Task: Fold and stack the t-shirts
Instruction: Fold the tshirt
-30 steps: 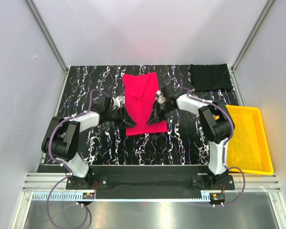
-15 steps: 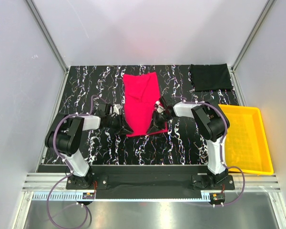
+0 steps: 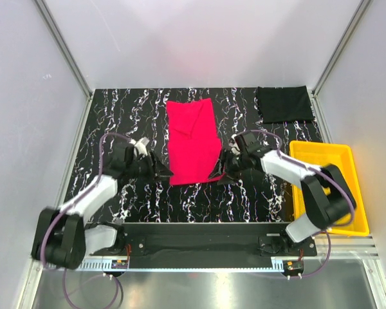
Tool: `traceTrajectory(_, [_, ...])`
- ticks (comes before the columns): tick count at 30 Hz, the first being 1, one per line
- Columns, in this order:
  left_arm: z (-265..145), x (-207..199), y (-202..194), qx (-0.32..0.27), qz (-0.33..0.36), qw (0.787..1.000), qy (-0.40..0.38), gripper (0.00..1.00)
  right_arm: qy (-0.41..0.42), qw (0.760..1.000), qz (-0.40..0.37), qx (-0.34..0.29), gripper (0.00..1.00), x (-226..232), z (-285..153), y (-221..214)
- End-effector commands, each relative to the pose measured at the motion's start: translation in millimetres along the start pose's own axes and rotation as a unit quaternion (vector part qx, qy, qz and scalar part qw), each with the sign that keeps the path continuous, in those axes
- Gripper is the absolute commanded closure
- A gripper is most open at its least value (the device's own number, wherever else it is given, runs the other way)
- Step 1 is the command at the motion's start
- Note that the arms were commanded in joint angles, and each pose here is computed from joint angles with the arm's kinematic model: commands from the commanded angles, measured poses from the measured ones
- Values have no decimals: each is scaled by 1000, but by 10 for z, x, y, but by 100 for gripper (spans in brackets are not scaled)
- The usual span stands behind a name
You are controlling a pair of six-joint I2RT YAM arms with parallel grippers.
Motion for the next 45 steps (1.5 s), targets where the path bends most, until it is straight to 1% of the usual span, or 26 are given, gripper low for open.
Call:
traceTrajectory(1, [-88,-2,-123,-46,-51,998,6,47,-36,993,36,-107,39,-81,-170,49])
traceTrajectory(2, [-98,-17,-135,-61,-86,994,1,42,-39,990,48,-127,37,-100,-206,55])
traceTrajectory(3, [-103,2,-188,-84,-94,992,-13,40,-15,986,66,-154,35,-34,-275,69])
traceTrajectory(4, [-85,4,-188,-96,-135,986,-20,38,-19,981,89,-172,35,-141,-269,73])
traceTrajectory(5, [-52,26,-198,-99,-156,983,-21,35,-13,977,106,-184,34,-170,-271,75])
traceTrajectory(6, [-13,77,-218,-115,-170,978,-28,35,11,970,134,-204,34,-131,-291,107])
traceTrajectory(7, [10,78,-200,-135,-204,969,-32,35,6,966,152,-210,34,-206,-256,90])
traceTrajectory(8, [40,136,-247,-144,-220,964,-31,38,15,962,169,-216,34,-198,-241,110])
traceTrajectory(9, [67,143,-237,-154,-233,960,-32,39,14,959,178,-221,34,-222,-225,113])
traceTrajectory(10, [88,165,-211,-174,-261,949,-23,39,5,954,191,-232,34,-295,-194,106])
traceTrajectory(11, [106,172,-209,-182,-270,945,-23,41,18,947,208,-246,34,-285,-196,130])
traceTrajectory(12, [141,185,-213,-198,-274,941,-15,43,15,942,222,-252,36,-403,-145,83])
traceTrajectory(13, [159,188,-210,-205,-286,936,-10,44,24,933,231,-274,37,-432,-140,104])
traceTrajectory(14, [182,221,-232,-209,-295,932,1,45,60,922,245,-292,38,-387,-160,139])
traceTrajectory(15, [210,228,-261,-211,-299,930,5,46,59,917,257,-298,39,-526,-106,76])
traceTrajectory(17, [268,358,-353,-220,-339,914,24,47,81,901,275,-325,39,-558,-95,107])
traceTrajectory(18, [281,323,-333,-235,-338,911,3,48,78,899,280,-326,39,-601,-69,99])
traceTrajectory(19, [330,379,-377,-226,-359,905,13,49,76,900,281,-325,39,-606,-51,109])
traceTrajectory(22, [406,394,-417,-208,-369,906,18,51,62,907,284,-303,39,-621,64,123])
traceTrajectory(24, [443,440,-476,-202,-379,902,29,52,56,908,291,-297,39,-621,135,113])
traceTrajectory(26, [455,484,-492,-208,-394,895,37,53,56,902,309,-295,40,-648,173,120])
traceTrajectory(29, [473,473,-462,-206,-395,894,42,53,50,899,328,-287,41,-653,179,77])
traceTrajectory(32, [482,460,-441,-205,-393,895,53,53,37,894,335,-296,41,-650,166,30])
traceTrajectory(35, [488,497,-476,-198,-404,890,77,53,29,889,344,-300,42,-682,172,33])
traceTrajectory(41, [522,515,-480,-179,-408,887,120,54,20,889,355,-287,43,-730,274,39])
traceTrajectory(45, [531,521,-505,-167,-415,885,132,53,23,893,352,-278,44,-691,304,54])
Point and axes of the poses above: each gripper's point midway between its finger pads, its own z axis out along the fingers, its own x axis along the line the jaws close on, y = z × x, the point moved 9 cm from there along -z, back along the fingers, and after that the axes turned 4 degrees about z, right-handed, at the moved point
